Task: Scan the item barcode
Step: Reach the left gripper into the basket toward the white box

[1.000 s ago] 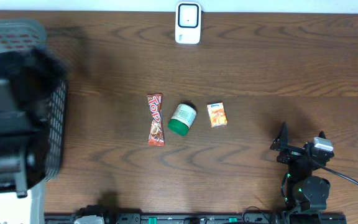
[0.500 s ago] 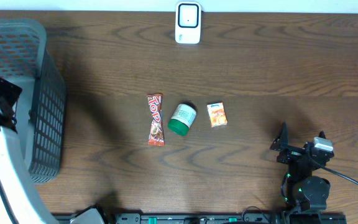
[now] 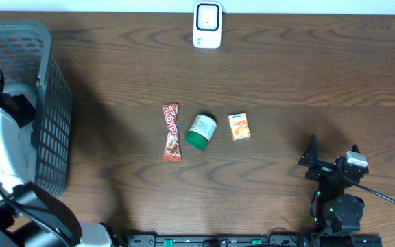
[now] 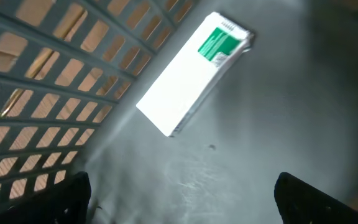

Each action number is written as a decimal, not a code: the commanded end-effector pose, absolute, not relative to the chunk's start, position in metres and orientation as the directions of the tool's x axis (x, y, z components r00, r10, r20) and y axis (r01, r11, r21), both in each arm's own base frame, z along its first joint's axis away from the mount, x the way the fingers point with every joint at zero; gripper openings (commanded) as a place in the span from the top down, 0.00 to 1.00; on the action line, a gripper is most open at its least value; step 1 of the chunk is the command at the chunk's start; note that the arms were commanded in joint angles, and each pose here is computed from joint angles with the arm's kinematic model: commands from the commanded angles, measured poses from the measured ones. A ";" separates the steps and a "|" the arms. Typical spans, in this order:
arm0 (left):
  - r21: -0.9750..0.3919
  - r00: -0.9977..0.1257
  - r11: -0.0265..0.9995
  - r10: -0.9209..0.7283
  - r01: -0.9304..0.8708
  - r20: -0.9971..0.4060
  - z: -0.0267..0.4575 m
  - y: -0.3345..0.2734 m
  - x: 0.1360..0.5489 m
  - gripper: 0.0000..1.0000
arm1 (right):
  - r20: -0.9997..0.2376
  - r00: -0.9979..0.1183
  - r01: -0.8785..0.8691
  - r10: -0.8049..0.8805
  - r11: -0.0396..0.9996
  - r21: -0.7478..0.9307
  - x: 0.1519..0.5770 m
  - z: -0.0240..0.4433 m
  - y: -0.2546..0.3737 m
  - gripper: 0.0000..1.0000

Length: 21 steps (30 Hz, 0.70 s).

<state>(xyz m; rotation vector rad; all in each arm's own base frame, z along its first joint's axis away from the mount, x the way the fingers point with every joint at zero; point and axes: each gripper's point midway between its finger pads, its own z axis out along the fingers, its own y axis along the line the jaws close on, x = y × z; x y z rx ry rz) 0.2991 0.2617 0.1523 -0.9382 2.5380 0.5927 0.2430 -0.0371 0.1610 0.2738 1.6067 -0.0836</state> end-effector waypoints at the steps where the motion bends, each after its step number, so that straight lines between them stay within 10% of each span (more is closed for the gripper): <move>1: 0.252 -0.725 0.699 -0.542 -0.670 -0.424 0.130 0.276 0.293 0.05 | -0.992 -0.036 0.231 0.118 0.967 0.107 0.243 0.160 -0.038 0.01; 21: 0.238 -0.796 0.777 -0.488 -0.583 -0.359 0.046 0.314 0.314 0.05 | -0.992 -0.036 0.231 0.118 0.967 0.107 0.243 0.160 -0.038 0.01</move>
